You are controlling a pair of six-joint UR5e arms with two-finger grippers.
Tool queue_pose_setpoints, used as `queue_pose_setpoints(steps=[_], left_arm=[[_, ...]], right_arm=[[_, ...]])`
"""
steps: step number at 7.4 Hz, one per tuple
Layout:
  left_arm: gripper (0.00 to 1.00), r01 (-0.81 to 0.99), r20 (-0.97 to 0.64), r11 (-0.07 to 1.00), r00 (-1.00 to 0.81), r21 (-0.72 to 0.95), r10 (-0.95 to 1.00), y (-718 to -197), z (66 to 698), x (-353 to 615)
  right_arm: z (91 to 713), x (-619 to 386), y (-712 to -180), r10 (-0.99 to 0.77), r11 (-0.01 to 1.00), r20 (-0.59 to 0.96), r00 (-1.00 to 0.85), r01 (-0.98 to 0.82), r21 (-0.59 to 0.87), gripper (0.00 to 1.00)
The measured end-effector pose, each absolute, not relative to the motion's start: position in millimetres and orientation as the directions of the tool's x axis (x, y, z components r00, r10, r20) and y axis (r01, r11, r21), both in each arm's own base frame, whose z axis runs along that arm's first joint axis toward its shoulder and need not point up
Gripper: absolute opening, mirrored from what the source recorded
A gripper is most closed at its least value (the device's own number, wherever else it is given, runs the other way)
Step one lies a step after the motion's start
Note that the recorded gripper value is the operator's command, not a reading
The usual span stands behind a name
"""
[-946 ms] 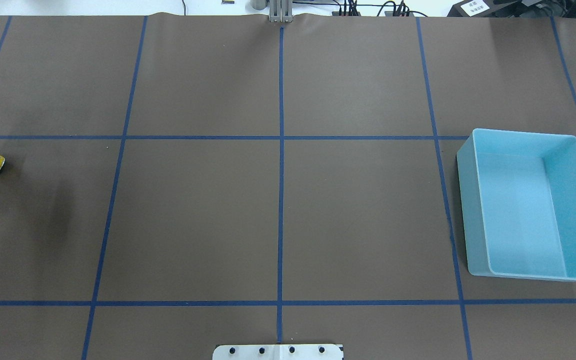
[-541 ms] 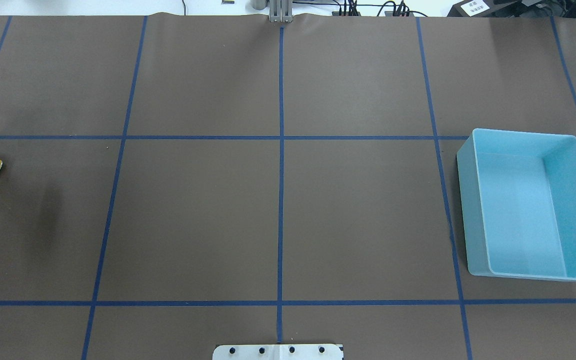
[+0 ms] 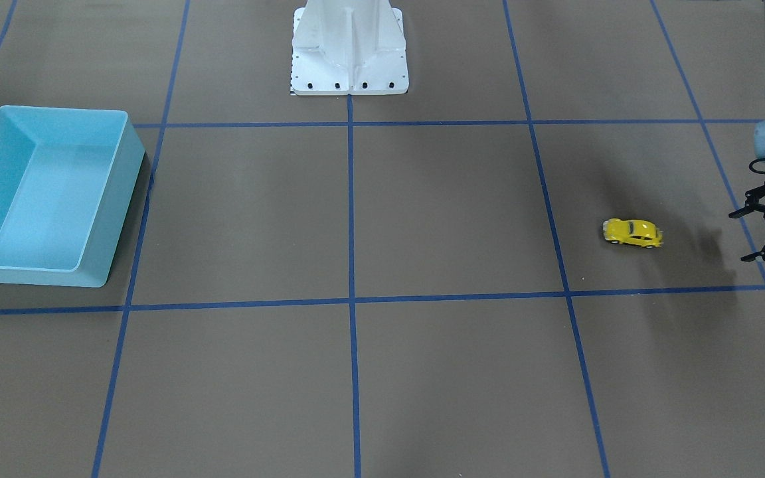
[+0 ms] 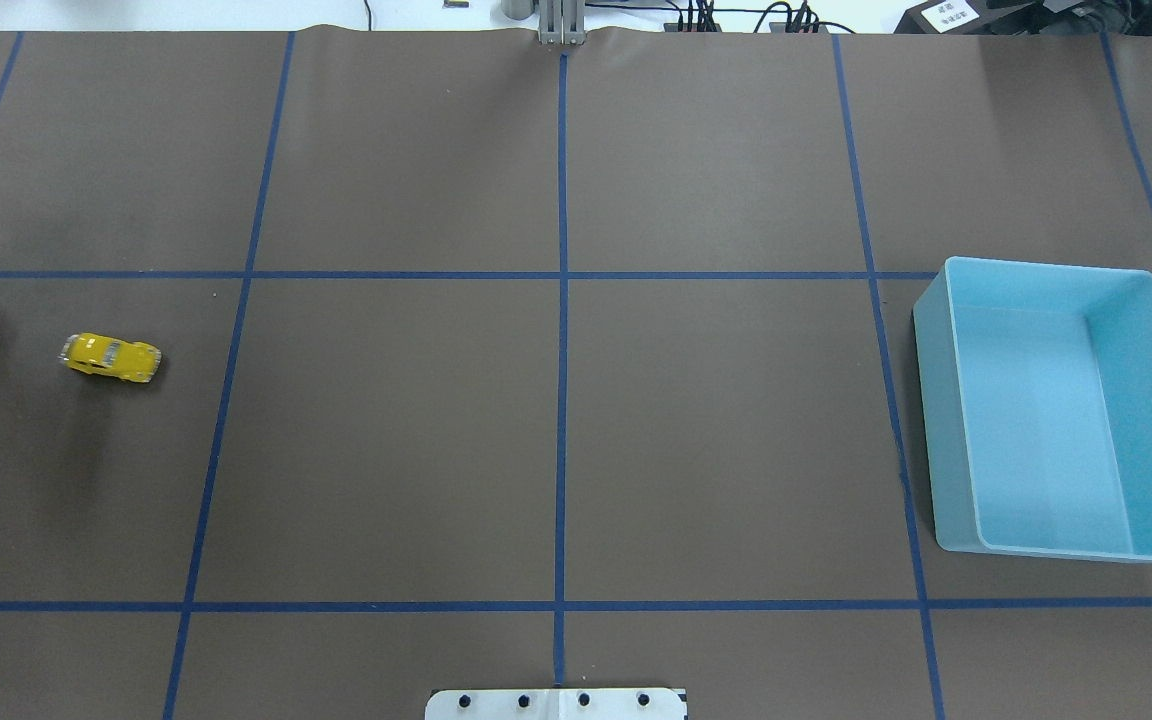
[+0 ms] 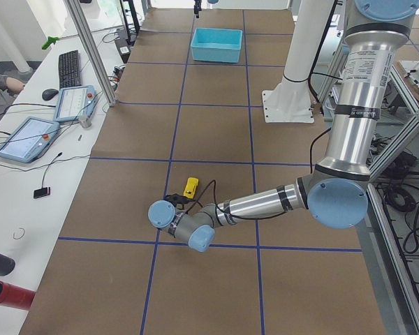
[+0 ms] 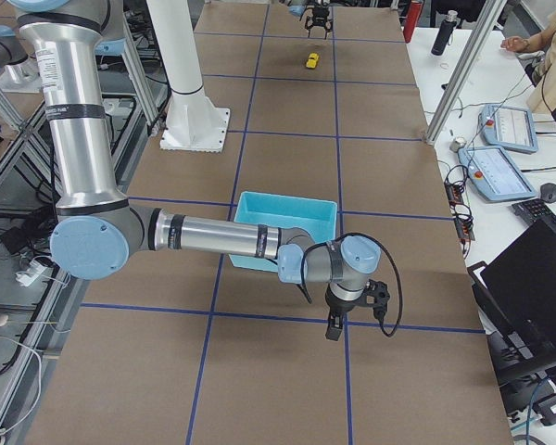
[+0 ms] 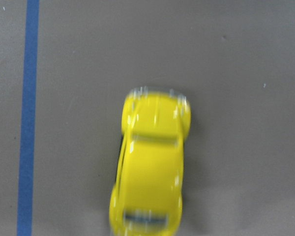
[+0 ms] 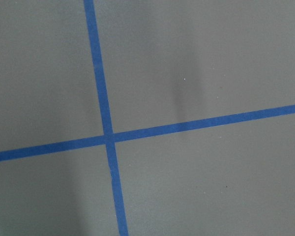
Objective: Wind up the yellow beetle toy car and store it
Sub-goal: 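Release the car and lift the left gripper away as it drives forward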
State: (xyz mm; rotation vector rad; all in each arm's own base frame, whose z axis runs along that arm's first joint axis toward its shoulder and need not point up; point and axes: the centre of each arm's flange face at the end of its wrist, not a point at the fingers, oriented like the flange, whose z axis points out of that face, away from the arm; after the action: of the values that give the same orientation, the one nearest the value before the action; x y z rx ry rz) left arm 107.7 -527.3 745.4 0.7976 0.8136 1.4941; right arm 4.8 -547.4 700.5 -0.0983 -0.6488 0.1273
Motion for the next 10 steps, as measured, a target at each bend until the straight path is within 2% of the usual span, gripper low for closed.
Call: queue_pose_setpoints(steps=[4, 6, 8, 10], left_arm=[[1.00, -0.512, 0.024, -0.051, -0.059, 0.857, 0.998, -530, 740, 106], [1.00, -0.498, -0.022, 0.010, -0.018, 0.867, 1.000, -539, 722, 109], [1.00, -0.464, -0.131, 0.151, 0.077, 0.873, 0.988, -550, 681, 114], [1.00, -0.411, -0.326, 0.380, 0.198, 0.829, 0.925, -555, 650, 118]], right_arm=[[700, 5, -548, 0.148, 0.988, 0.596, 0.789, -0.087, -0.130, 1.00], [699, 5, -548, 0.147, 0.988, 0.596, 0.789, -0.087, -0.129, 1.00], [699, 5, -548, 0.147, 0.988, 0.596, 0.789, -0.087, -0.127, 1.00], [697, 5, -549, 0.145, 0.988, 0.597, 0.789, -0.087, -0.124, 1.00]])
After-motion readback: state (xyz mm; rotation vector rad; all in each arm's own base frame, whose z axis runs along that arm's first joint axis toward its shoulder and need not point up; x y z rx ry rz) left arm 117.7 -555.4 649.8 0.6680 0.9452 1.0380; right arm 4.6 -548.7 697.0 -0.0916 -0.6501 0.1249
